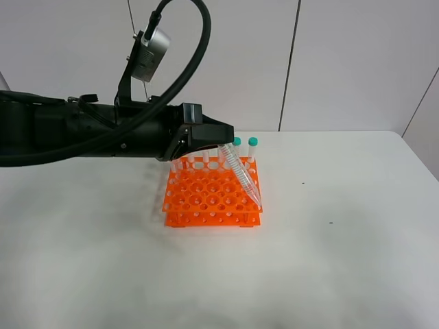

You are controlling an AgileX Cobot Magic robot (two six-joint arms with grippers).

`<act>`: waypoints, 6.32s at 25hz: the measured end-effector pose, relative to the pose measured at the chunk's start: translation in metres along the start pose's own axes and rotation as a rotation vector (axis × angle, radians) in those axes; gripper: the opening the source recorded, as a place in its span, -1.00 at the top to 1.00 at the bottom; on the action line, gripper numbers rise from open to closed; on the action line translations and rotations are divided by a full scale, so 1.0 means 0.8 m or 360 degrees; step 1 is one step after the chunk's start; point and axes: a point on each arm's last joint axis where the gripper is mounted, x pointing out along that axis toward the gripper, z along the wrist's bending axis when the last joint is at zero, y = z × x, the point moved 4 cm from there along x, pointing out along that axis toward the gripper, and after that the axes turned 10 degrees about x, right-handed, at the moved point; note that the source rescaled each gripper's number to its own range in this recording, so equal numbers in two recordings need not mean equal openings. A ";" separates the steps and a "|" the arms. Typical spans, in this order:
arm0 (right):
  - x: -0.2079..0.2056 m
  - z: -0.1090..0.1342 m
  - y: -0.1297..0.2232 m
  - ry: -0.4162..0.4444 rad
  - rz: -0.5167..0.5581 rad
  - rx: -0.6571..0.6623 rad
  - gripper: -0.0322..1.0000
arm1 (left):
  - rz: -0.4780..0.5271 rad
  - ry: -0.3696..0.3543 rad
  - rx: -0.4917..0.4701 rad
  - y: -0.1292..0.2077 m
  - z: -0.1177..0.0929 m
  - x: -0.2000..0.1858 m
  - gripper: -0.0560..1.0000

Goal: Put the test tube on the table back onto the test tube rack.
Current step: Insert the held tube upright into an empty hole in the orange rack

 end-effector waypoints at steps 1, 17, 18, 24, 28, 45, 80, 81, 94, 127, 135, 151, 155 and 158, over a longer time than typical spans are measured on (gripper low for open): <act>0.000 0.000 0.000 0.0000 0.0000 0.0000 -1.00 | -0.0011 0.0003 0.0006 -0.002 -0.002 -0.002 0.87; 0.000 0.000 0.000 -0.0004 0.0000 0.0002 -1.00 | -0.0276 -0.0483 0.0581 -0.055 -0.020 -0.095 0.87; 0.000 0.000 0.000 -0.0004 0.0000 0.0002 -1.00 | -0.0313 -0.0521 0.0665 -0.060 -0.024 -0.100 0.87; 0.000 0.000 0.000 -0.0004 0.0000 0.0002 -1.00 | -0.0353 -0.0511 0.1091 -0.063 -0.053 -0.098 0.87; 0.000 0.000 0.000 -0.0004 0.0000 0.0002 -1.00 | -0.0435 -0.0563 0.1194 -0.072 -0.043 -0.085 0.87; 0.000 0.000 0.000 -0.0004 0.0000 0.0002 -1.00 | -0.0257 -0.0628 0.1127 -0.046 0.019 -0.009 0.87; 0.000 0.001 0.000 -0.0005 0.0001 0.0008 -1.00 | -0.0193 -0.0827 0.0992 -0.048 0.142 0.086 0.87; 0.000 0.001 0.000 -0.0005 0.0001 0.0008 -1.00 | -0.0194 -0.0827 0.0992 -0.046 0.142 0.086 0.87; 0.000 0.001 0.000 -0.0007 0.0001 0.0008 -1.00 | -0.0164 -0.0828 0.0986 -0.025 0.152 0.093 0.87; 0.000 0.001 0.000 -0.0009 0.0001 0.0010 -1.00 | -0.0181 -0.0799 0.0854 -0.029 0.141 0.090 0.87; 0.000 0.001 0.000 -0.0009 0.0001 0.0010 -1.00 | -0.0148 -0.0800 0.0847 -0.016 0.151 0.100 0.87; 0.000 0.001 0.000 -0.0009 0.0001 0.0010 -1.00 | -0.0110 -0.0802 0.0839 -0.003 0.159 0.109 0.87; 0.000 0.001 0.000 -0.0009 0.0001 0.0010 -1.00 | -0.0096 -0.0803 0.0836 0.005 0.165 0.115 0.87; 0.000 0.001 0.000 -0.0009 0.0001 0.0010 -1.00 | -0.0081 -0.0803 0.0832 0.011 0.169 0.119 0.87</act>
